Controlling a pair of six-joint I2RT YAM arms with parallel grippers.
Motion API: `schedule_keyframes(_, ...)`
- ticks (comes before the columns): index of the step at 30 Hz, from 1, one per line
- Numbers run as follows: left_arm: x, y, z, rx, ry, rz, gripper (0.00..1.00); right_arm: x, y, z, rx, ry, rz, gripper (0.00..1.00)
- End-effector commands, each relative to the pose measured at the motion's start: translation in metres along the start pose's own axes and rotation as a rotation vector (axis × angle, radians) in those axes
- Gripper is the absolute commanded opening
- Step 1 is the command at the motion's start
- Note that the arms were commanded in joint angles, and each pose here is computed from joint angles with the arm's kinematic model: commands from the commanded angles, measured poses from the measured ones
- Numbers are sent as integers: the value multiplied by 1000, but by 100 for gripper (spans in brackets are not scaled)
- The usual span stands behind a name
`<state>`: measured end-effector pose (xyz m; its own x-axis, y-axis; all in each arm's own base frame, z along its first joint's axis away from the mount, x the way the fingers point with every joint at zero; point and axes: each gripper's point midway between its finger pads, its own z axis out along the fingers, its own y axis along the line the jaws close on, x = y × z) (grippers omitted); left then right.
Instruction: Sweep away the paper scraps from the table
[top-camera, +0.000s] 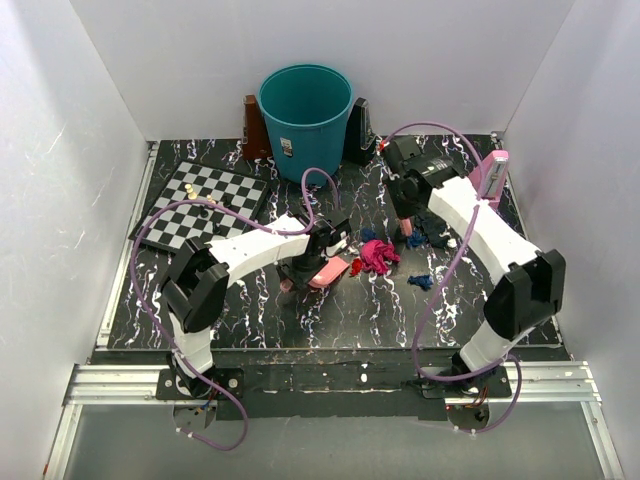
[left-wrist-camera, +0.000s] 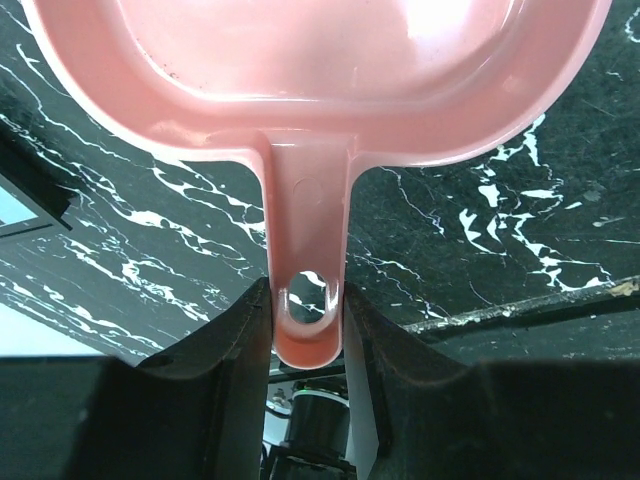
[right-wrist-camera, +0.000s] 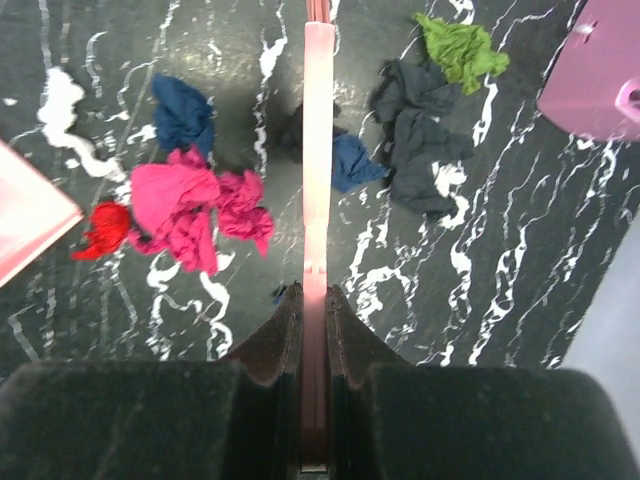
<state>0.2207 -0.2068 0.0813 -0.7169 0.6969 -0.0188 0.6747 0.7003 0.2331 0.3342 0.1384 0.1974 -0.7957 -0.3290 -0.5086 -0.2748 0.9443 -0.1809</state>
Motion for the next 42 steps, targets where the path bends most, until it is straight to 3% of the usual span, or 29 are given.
schedule_keyframes(1, 1, -6, -18, 54, -42, -15, 19, -30, -6, 16, 80, -99, -134, 1)
schedule_keyframes(4, -1, -5, -12, 37, -32, -9, 19, -29, 16, 28, 40, -89, -208, 1)
schedule_keyframes(9, -5, -8, -3, 43, -15, 7, 19, -15, 76, 28, -169, -59, -317, 1)
schedule_keyframes(13, -10, -13, 5, 52, -1, 10, 17, -7, 117, -3, -446, -66, -284, 1)
schedule_keyframes(17, -12, -15, 13, 52, -2, 8, 15, -22, 122, -48, -596, -191, -197, 1)
schedule_keyframes(22, -12, -12, 13, 41, -23, 1, 15, -36, 87, -62, -483, -237, -115, 1)
schedule_keyframes(32, -11, -14, 6, 60, -40, -5, 15, -35, 6, 16, 98, -113, -122, 1)
schedule_keyframes(36, -12, -15, 6, 66, -43, -4, 15, -26, -6, 43, 255, -21, -224, 1)
schedule_keyframes(39, -12, -15, 7, 68, -49, -5, 15, -13, 20, 57, 160, 29, -269, 1)
schedule_keyframes(42, -12, -16, 8, 68, -49, -2, 15, -7, 84, 45, -220, -10, -213, 1)
